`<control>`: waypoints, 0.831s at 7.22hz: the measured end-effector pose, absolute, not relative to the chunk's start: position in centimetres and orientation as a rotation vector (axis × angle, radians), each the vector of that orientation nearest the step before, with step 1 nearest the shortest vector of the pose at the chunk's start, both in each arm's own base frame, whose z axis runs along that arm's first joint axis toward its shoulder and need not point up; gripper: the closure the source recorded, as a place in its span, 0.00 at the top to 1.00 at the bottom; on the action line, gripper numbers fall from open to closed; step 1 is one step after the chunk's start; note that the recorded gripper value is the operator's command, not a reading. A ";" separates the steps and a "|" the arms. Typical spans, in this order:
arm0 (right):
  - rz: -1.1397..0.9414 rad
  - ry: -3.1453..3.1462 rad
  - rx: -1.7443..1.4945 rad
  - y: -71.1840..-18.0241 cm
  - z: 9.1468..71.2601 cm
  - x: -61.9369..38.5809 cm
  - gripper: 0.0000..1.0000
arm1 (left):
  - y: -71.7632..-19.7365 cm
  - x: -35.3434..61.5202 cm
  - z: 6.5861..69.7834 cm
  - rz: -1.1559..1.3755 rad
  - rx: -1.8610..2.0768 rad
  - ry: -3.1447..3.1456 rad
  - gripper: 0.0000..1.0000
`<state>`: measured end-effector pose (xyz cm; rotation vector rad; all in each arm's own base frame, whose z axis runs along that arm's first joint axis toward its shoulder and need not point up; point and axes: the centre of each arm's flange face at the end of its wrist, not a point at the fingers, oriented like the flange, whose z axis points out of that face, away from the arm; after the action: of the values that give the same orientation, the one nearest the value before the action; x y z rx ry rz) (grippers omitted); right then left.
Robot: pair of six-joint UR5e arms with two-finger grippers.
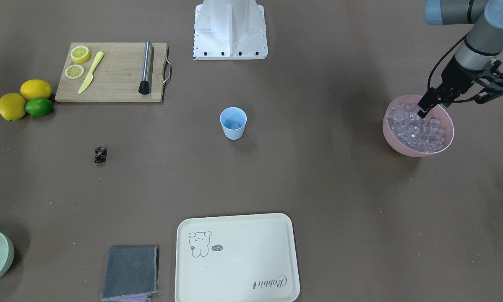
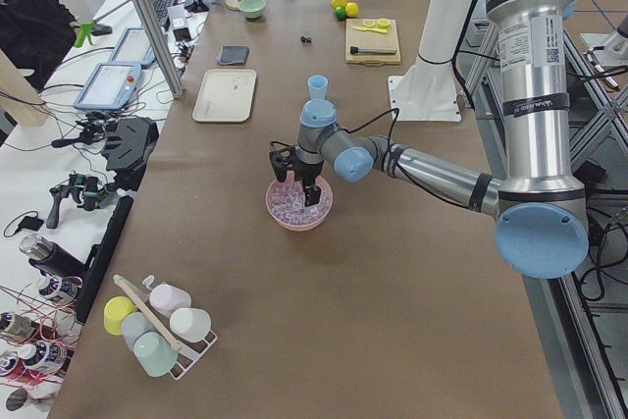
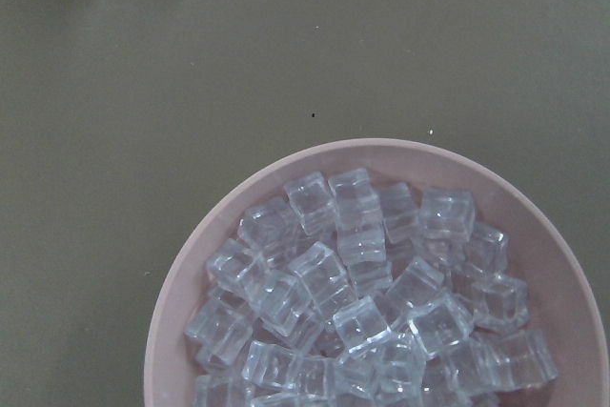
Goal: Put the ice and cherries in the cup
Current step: 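Lower the left gripper into the bowl and grasp a third ice cube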
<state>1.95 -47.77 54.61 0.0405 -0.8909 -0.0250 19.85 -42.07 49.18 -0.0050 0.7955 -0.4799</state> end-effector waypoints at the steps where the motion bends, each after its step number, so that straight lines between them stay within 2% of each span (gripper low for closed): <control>1: -0.027 -0.890 0.041 -47.8 54.6 1.9 1.00 | -42.0 21.9 48.7 -0.496 -0.014 0.798 0.97; 2: -0.028 -0.889 0.042 -47.8 54.6 1.9 1.00 | -41.5 24.1 48.5 -0.497 -0.018 0.792 0.93; 4: -0.028 -0.886 0.042 -47.8 54.6 1.9 1.00 | -40.4 26.9 48.9 -0.485 -0.025 0.769 0.75; 5: -0.028 -0.886 0.042 -47.8 54.6 1.9 1.00 | -40.3 27.5 49.5 -0.475 -0.027 0.757 0.64; 6: -0.027 -0.885 0.042 -47.8 54.6 1.9 1.00 | -40.2 27.7 50.0 -0.454 -0.024 0.748 0.48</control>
<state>1.91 -47.79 54.61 0.0416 -0.8854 -0.0270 27.67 -40.25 50.02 -0.0237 0.7478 -0.4540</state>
